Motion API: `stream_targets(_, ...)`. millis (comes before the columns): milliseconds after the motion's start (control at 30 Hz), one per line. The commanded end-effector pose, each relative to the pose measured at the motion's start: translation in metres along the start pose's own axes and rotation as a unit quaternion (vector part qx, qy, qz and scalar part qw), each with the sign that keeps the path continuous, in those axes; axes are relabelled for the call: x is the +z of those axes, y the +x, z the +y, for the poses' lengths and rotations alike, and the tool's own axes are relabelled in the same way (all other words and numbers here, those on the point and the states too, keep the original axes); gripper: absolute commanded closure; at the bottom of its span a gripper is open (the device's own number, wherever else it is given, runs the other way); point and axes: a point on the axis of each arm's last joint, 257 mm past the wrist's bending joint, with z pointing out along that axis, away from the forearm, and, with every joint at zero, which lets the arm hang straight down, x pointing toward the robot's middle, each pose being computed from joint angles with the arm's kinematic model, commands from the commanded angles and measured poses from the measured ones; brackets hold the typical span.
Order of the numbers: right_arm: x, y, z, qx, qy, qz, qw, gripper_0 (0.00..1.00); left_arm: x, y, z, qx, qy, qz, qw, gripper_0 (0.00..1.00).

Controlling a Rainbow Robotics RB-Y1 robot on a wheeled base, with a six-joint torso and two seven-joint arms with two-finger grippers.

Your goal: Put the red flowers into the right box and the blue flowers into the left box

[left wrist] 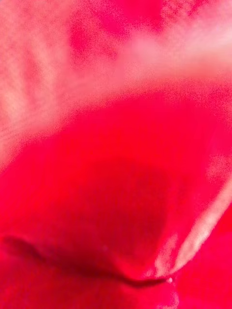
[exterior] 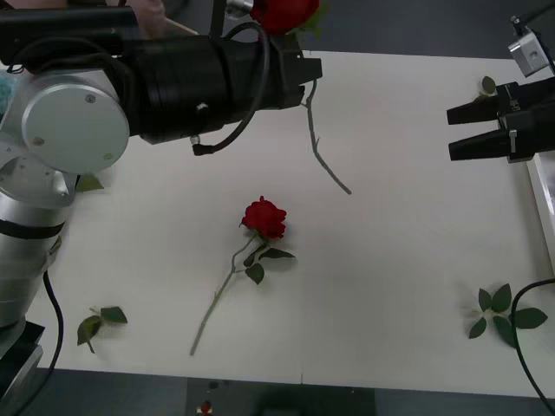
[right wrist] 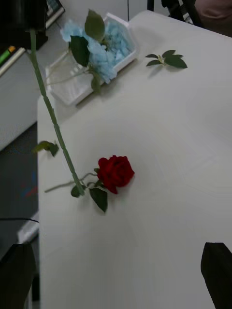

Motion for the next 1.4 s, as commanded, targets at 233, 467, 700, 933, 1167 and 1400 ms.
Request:
stream_targets(233, 0.017, -0.025, 0.026, 0.078, -0.085, -0.065, 0.991, 0.00, 0.039, -0.047, -0.033, -0.021, 0.044, -0.045, 0.998, 1.00)
stream_targets(467, 0.047, -0.044, 0.029, 0.080, -0.097, -0.074, 0.989, 0.00, 0.069, -0.046, -0.047, -0.035, 0.064, -0.043, 0.996, 1.00)
stream_targets(700, 0.078, -0.065, 0.029, 0.080, -0.099, -0.082, 0.988, 0.00, 0.073, -0.042, -0.053, -0.041, 0.071, -0.037, 0.996, 1.00)
stream_targets(933, 0.099, -0.080, 0.030, 0.083, -0.098, -0.090, 0.988, 0.00, 0.075, -0.039, -0.054, -0.034, 0.070, -0.035, 0.996, 1.00)
stream_targets(1167, 0.101, -0.085, 0.032, 0.086, -0.102, -0.091, 0.987, 0.88, 0.075, -0.039, -0.054, -0.034, 0.070, -0.035, 0.996, 1.00)
stream_targets(1400, 0.100, -0.086, 0.031, 0.092, -0.102, -0.093, 0.986, 1.00, 0.075, -0.039, -0.054, -0.034, 0.070, -0.035, 0.996, 1.00)
